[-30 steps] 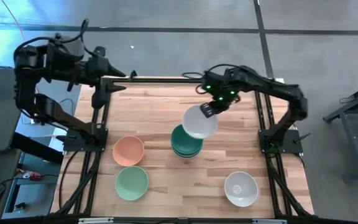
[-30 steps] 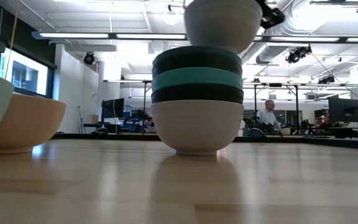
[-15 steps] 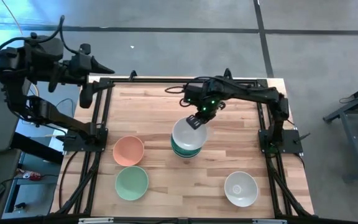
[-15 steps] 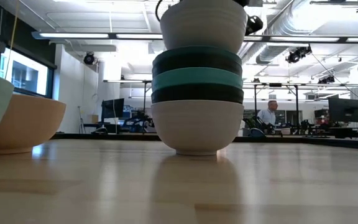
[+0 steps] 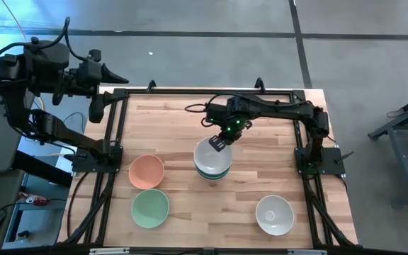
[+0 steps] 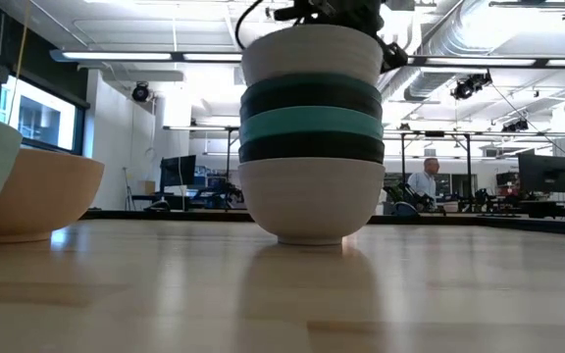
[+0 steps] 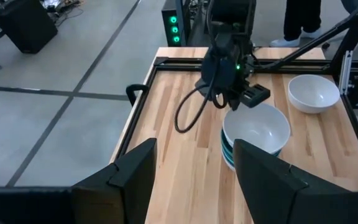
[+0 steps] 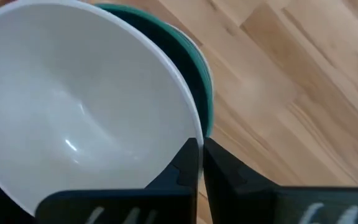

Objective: Nest bowls inside each other
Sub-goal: Stack the top white bowl on top of the dark blue bowl, then stack the brown bowl on top of the white bowl

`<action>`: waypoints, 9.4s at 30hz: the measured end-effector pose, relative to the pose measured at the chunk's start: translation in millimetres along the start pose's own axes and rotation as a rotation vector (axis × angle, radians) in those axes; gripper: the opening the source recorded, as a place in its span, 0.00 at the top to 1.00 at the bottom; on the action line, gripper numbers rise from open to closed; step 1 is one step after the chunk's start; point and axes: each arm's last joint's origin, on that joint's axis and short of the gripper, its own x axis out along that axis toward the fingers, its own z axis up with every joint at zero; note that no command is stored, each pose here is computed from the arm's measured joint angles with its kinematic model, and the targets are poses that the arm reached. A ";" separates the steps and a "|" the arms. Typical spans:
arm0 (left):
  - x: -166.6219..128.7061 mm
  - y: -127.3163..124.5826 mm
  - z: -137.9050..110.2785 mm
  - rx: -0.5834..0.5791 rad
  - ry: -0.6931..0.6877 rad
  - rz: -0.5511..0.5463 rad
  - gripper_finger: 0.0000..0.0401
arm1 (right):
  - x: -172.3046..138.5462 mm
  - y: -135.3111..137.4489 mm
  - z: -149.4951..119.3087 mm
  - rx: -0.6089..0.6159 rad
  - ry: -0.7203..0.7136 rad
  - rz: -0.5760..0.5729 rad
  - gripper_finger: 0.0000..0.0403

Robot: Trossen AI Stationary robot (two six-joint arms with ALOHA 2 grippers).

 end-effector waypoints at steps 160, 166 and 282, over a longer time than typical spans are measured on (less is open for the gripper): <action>225.5 -51.5 -234.3 -0.462 0.824 -0.149 1.00 | -192.0 -39.6 -162.3 -0.674 -0.975 0.240 0.59; 222.8 -35.7 -199.4 -0.503 0.733 -0.118 1.00 | -191.8 -39.6 -162.2 -0.675 -0.973 0.239 0.59; 407.0 -62.6 -42.8 -0.173 0.930 -0.282 1.00 | -191.2 -122.9 -217.4 -0.647 -1.109 0.354 0.59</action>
